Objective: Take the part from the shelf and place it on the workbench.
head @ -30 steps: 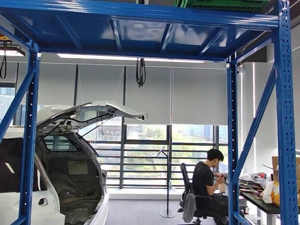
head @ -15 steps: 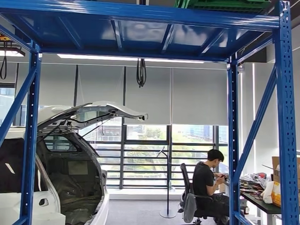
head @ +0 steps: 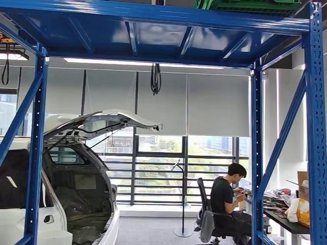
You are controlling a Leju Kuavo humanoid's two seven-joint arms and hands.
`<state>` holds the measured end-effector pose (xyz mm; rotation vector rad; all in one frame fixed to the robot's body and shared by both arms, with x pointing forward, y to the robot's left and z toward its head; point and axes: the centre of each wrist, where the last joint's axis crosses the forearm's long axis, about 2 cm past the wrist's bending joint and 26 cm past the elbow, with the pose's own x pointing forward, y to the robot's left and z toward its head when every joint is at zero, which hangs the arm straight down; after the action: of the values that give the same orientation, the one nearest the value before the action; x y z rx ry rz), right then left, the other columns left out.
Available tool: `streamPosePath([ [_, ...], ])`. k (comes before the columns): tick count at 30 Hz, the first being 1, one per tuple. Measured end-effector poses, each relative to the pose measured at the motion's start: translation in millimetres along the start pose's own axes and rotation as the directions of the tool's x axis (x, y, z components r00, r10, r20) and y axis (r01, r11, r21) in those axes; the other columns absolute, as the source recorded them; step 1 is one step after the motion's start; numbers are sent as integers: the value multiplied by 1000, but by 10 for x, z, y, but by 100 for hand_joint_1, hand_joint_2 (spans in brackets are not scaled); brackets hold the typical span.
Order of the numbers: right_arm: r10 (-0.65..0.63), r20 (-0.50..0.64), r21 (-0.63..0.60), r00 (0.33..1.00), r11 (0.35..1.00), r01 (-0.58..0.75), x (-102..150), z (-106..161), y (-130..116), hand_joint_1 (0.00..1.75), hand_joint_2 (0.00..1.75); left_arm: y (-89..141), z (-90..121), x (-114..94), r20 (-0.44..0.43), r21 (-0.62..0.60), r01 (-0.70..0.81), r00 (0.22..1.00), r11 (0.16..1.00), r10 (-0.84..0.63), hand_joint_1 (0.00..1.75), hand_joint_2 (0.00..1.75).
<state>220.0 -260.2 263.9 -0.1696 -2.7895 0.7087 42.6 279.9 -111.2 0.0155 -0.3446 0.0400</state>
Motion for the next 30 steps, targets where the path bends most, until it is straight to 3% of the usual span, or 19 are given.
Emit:
streamPosePath([
  [30,25,0,-12,1000,1000,-25,4,8,-14,0,0,5,1,-5,4,-8,15,1000,1000,-15,0,0],
])
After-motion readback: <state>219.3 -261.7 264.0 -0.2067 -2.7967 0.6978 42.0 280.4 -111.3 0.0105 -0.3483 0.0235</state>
